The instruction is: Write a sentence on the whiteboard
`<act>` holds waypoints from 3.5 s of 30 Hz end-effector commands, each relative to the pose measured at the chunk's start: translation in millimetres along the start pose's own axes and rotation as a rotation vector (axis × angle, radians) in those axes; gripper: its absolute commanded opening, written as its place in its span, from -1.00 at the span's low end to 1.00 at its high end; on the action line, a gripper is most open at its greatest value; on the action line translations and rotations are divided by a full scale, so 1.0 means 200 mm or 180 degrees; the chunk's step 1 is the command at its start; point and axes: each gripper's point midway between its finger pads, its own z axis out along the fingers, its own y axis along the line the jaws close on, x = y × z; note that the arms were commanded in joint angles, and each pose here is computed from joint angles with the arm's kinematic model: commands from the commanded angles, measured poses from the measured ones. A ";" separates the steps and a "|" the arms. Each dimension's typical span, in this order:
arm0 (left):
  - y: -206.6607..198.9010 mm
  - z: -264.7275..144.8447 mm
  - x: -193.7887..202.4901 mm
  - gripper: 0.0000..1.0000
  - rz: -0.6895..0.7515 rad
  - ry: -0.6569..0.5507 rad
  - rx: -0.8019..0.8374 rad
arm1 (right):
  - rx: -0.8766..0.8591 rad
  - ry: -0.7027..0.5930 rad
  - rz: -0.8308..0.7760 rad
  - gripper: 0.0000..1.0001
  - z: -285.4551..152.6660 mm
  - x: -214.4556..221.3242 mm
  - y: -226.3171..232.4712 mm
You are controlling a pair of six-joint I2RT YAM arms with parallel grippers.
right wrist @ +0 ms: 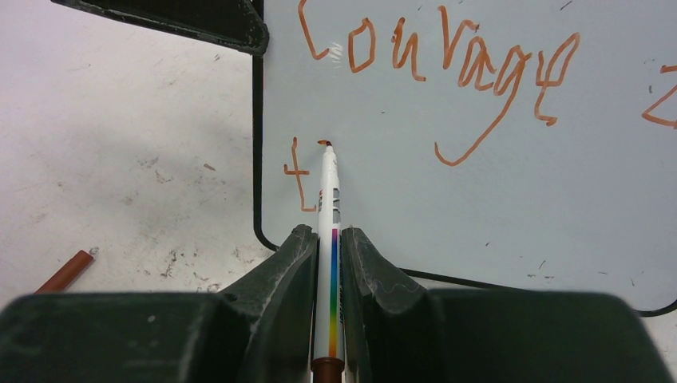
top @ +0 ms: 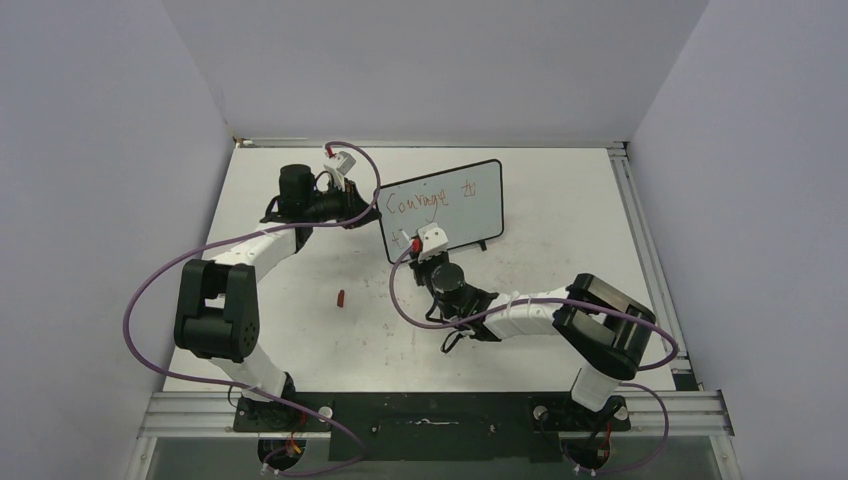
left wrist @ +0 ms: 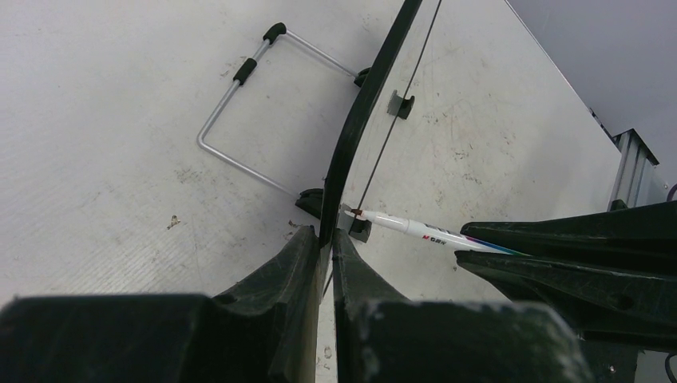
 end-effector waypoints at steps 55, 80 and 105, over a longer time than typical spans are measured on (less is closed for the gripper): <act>-0.09 -0.05 -0.16 -1.00 0.0211 -0.0191 0.0129 | 0.0111 -0.0219 0.0259 -0.89 -0.08 -0.10 -0.13; -0.09 -0.05 -0.15 -1.00 0.0204 -0.0172 0.0130 | 0.0216 -0.0073 0.0199 -0.89 0.01 0.03 -0.17; -0.08 -0.05 -0.15 -1.00 0.0210 -0.0170 0.0128 | 0.0377 -0.0198 0.0240 -0.89 -0.08 -0.03 -0.22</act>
